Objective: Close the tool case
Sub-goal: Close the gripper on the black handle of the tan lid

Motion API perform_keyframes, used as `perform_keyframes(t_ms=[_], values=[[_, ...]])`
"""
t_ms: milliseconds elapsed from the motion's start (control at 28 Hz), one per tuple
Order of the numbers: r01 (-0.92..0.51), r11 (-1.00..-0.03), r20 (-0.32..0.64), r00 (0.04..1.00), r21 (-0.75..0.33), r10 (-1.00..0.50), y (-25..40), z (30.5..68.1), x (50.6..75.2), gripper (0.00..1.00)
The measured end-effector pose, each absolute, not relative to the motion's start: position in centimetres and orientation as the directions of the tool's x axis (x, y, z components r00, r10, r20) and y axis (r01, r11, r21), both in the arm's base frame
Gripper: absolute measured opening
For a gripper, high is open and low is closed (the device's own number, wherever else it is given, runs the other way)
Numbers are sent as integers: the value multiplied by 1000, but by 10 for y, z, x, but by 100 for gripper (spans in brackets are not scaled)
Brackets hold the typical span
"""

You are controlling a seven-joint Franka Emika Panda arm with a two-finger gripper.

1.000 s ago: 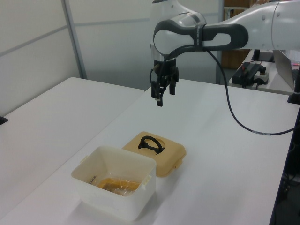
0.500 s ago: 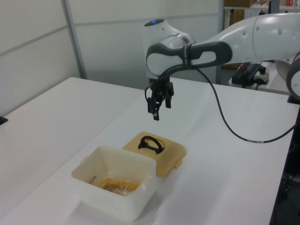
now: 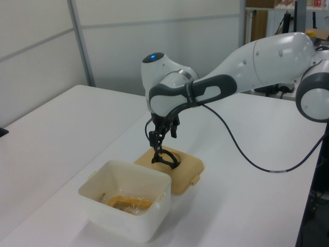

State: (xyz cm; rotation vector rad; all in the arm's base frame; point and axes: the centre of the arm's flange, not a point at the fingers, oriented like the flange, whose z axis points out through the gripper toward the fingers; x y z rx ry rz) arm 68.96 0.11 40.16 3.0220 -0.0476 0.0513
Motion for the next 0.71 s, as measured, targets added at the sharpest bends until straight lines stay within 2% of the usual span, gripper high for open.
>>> perform_keyframes(t_ms=[250,500,607,643,714], values=[[-75,-989,36,997,124,-71,12,381,694,100],[-95,-988,37,995,124,-91,12,379,694,97],[-97,-988,37,995,124,-94,12,379,694,87],[-99,-987,37,995,123,-95,12,379,694,79],[-101,-987,38,995,123,-97,12,379,694,73]])
